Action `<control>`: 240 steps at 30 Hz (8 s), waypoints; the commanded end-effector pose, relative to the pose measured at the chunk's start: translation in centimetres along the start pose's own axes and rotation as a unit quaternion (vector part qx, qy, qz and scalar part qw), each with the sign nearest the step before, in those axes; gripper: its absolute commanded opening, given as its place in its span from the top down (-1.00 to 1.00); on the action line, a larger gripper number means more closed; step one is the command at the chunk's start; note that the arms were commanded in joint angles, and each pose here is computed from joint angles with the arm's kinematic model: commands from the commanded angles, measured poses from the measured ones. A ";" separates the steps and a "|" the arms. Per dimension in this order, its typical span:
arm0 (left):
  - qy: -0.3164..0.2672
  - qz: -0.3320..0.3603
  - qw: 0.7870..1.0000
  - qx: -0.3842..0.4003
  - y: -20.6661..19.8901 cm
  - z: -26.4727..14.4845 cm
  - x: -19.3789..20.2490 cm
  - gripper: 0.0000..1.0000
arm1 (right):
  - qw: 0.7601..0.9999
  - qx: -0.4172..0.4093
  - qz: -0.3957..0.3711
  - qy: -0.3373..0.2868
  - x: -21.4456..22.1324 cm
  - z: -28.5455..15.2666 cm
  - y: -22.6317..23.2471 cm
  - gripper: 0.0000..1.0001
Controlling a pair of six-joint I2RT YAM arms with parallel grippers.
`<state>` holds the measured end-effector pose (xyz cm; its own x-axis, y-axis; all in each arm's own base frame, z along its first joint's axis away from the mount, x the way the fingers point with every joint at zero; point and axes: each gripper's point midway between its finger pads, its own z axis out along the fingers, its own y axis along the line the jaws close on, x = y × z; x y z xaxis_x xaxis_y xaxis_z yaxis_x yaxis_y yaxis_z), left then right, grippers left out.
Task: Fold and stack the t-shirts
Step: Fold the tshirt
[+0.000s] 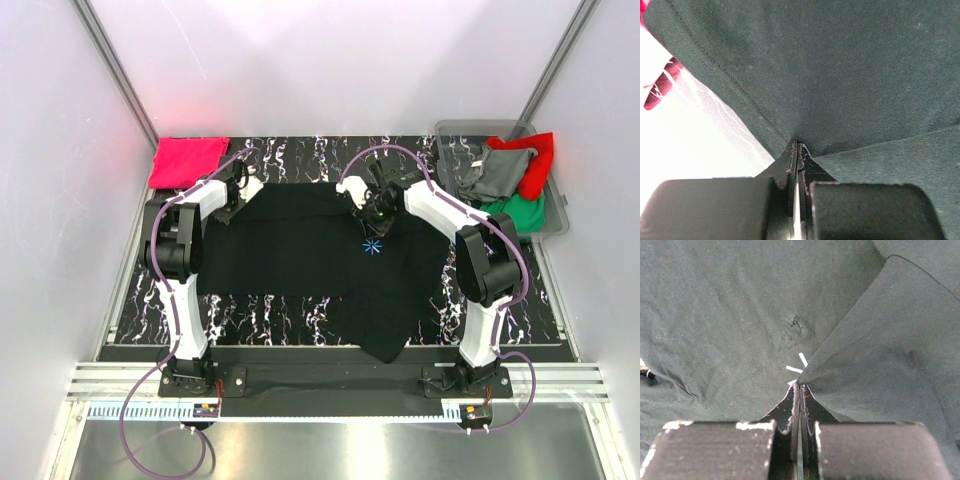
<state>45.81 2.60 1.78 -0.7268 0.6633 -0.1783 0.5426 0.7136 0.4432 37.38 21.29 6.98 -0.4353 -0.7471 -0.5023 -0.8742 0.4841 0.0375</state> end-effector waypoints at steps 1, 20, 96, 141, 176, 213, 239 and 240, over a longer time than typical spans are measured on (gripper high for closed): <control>-0.013 -0.010 1.000 0.004 0.1 0.1 -0.6 1.00 | 1.000 0.014 -0.003 -0.017 -2.1 -1.7 0.1 1.00; -0.012 -0.016 1.000 -0.003 0.6 -0.1 -0.5 1.00 | 0.998 0.049 -0.002 -0.025 -5.1 -1.8 0.6 0.16; -0.004 0.004 1.000 -0.024 0.7 -1.5 0.1 1.00 | 0.983 -0.007 0.181 0.011 7.1 -10.7 -4.0 0.25; 0.010 0.008 1.000 -0.022 0.3 -0.5 0.6 1.00 | 0.995 -0.073 -0.061 0.007 -2.0 4.8 0.6 0.24; 0.012 0.008 1.000 -0.022 0.3 -0.3 0.6 1.00 | 0.996 -0.069 -0.058 0.016 -2.5 3.4 2.0 0.83; -0.003 0.000 1.000 -0.028 0.9 -1.3 0.0 1.00 | 0.989 -0.071 0.054 0.121 -2.3 1.4 3.2 -0.01; 0.015 -0.003 0.998 -0.058 4.0 1.2 -2.1 1.00 | 0.975 0.127 0.173 0.059 3.7 1.0 -19.4 -0.03; 0.027 0.002 0.998 -0.053 3.8 1.9 -1.9 1.00 | 0.973 0.141 0.172 0.057 3.5 0.7 -20.2 -0.04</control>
<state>48.81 3.77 2.02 -0.7413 0.6539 -0.1512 0.5072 0.6934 0.5118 51.18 10.55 2.87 -0.7423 -0.5574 -0.3720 -0.6082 0.7934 0.0248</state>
